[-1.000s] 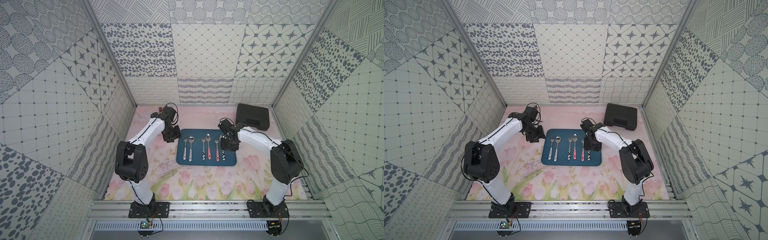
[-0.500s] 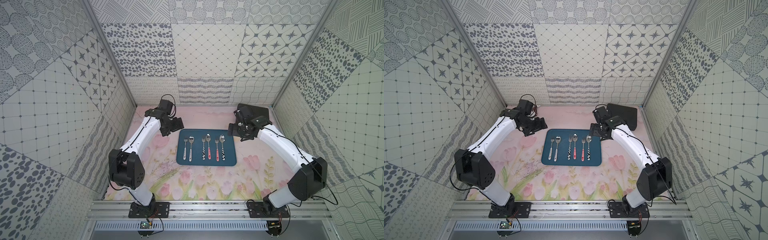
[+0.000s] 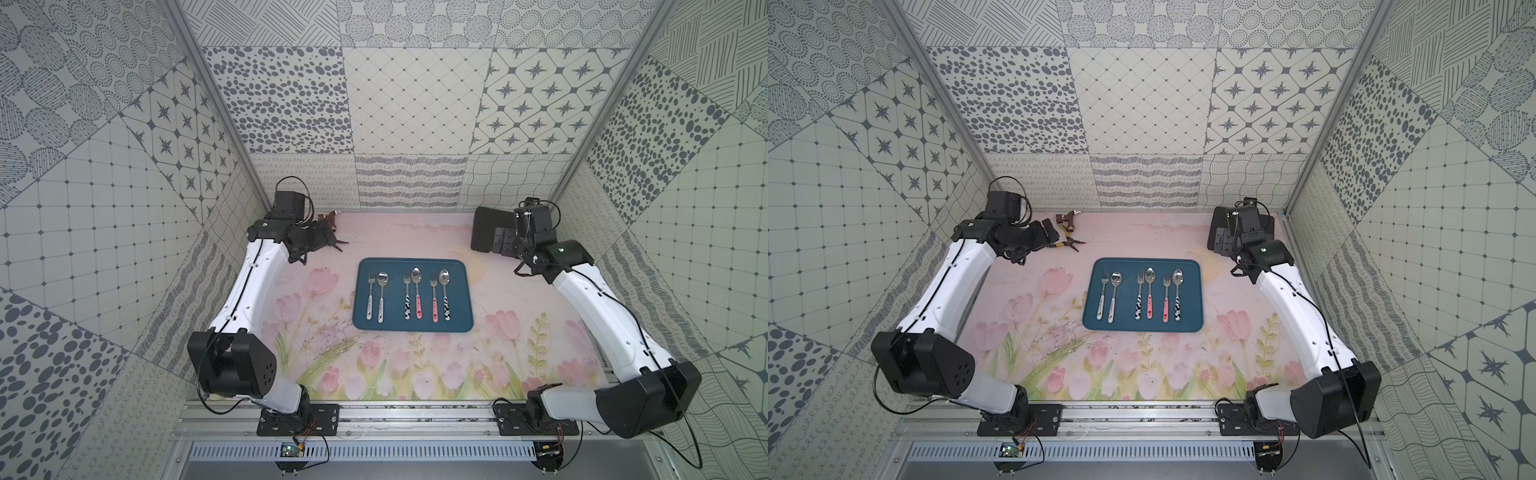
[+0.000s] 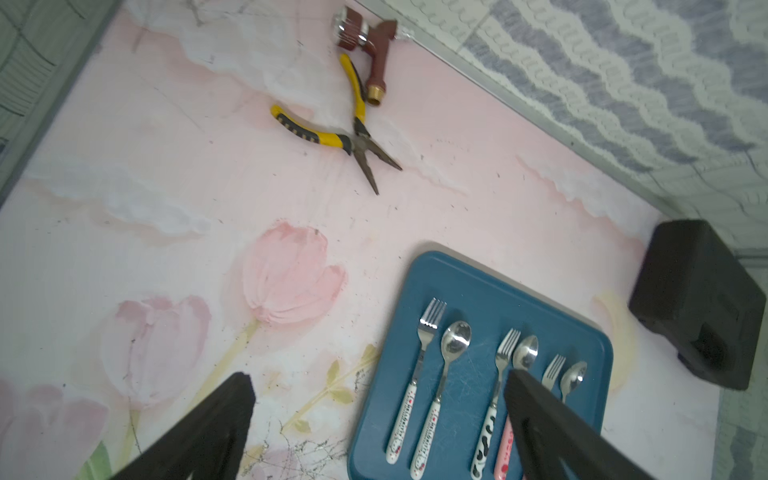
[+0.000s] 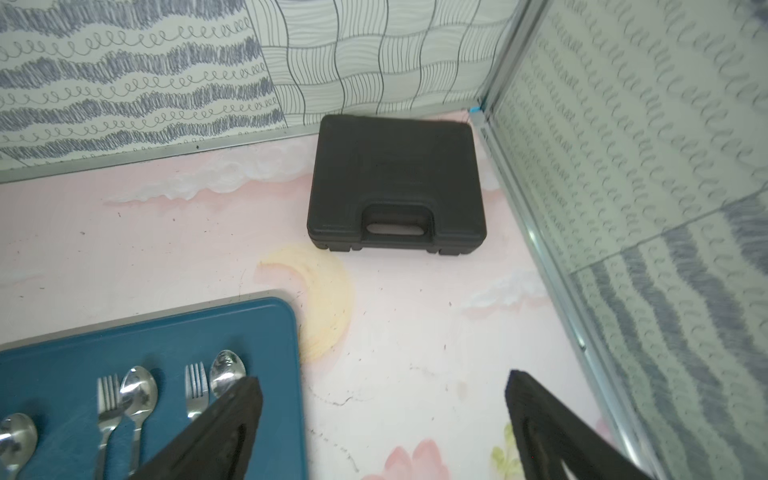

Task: Set the spoon and fork side by side
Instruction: Reset both arms

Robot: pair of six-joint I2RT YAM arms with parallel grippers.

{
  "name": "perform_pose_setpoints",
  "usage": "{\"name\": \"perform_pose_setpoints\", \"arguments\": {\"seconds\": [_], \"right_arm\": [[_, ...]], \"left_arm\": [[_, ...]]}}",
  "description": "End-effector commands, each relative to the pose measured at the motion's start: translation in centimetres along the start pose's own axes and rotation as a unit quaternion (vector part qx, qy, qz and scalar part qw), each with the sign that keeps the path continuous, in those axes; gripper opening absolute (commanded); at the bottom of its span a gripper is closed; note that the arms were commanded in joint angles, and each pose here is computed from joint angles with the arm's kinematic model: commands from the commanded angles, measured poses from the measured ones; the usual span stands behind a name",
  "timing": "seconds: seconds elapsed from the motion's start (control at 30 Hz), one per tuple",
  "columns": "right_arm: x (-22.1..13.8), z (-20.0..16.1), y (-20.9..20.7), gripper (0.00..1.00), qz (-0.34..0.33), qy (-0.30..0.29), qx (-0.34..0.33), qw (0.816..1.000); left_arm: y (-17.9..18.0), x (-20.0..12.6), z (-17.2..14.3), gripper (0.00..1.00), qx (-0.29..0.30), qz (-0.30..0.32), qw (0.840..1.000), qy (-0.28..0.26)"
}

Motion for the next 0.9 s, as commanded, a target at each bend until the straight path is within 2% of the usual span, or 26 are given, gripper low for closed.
{"name": "perform_pose_setpoints", "arguments": {"seconds": [0.0, 0.03, 0.13, 0.17, 0.23, 0.33, 0.43, 0.47, 0.53, 0.7, 0.73, 0.77, 0.8, 0.87], "right_arm": [[1.2, 0.6, -0.7, 0.97, -0.018, -0.093, -0.071, 0.993], [1.6, 0.2, -1.3, 0.97, -0.022, -0.101, -0.057, 0.993], [2.9, -1.6, -3.2, 0.97, 0.023, -0.106, -0.009, 0.994], [3.6, -2.6, -3.7, 0.97, 0.037, -0.109, 0.000, 0.993], [4.9, -4.3, -4.4, 0.97, 0.055, -0.105, 0.009, 0.993], [6.6, -6.7, -4.9, 0.97, 0.076, -0.088, 0.003, 0.993], [7.5, -8.3, -5.4, 0.97, 0.078, -0.080, -0.002, 0.994], [7.8, -8.8, -5.6, 0.97, 0.077, -0.079, 0.004, 0.994], [8.2, -9.6, -6.1, 0.97, 0.072, -0.081, 0.013, 0.994], [9.0, -11.3, -6.7, 0.97, 0.085, -0.103, 0.039, 0.990], [9.4, -11.5, -6.9, 0.97, 0.083, -0.108, 0.062, 0.989], [9.7, -11.8, -6.7, 0.97, 0.096, -0.117, 0.058, 0.987], [10.1, -12.5, -6.4, 0.97, 0.117, -0.126, 0.043, 0.984], [11.0, -13.0, -6.6, 0.97, 0.111, -0.148, 0.052, 0.981]], "left_arm": [[4.5, 1.4, 0.2, 0.99, -0.014, -0.072, 0.995, -0.068], [5.0, 2.3, -0.8, 0.99, -0.002, -0.057, 0.996, -0.067], [5.7, 5.0, -4.3, 0.99, 0.053, -0.050, 0.994, -0.083], [6.2, 5.8, -5.5, 0.99, 0.056, -0.043, 0.993, -0.093], [6.7, 7.2, -7.5, 0.99, 0.081, -0.037, 0.986, -0.142], [6.6, 8.4, -10.2, 0.99, 0.120, -0.036, 0.965, -0.232], [5.9, 9.2, -11.3, 0.99, 0.144, -0.045, 0.966, -0.211], [5.8, 9.4, -11.9, 0.99, 0.153, -0.031, 0.965, -0.210], [6.5, 9.9, -13.3, 0.99, 0.132, -0.013, 0.964, -0.232], [6.8, 10.7, -13.9, 0.99, 0.099, -0.017, 0.958, -0.267], [6.5, 10.8, -13.8, 0.99, 0.114, -0.030, 0.955, -0.273], [6.1, 10.9, -13.8, 0.99, 0.124, -0.031, 0.958, -0.255], [5.5, 11.0, -13.8, 0.99, 0.141, -0.022, 0.955, -0.260], [4.0, 11.5, -14.1, 0.99, 0.190, -0.063, 0.946, -0.254]]}}
Point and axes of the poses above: each gripper's point midway between its finger pads, its own x axis out along the fingers, its own y axis along the line the jaws close on, z = x × y, the point moved 8 cm from there along -x, back along the fingers, and after that the axes turned 14 degrees about x, right-handed, at the moved point
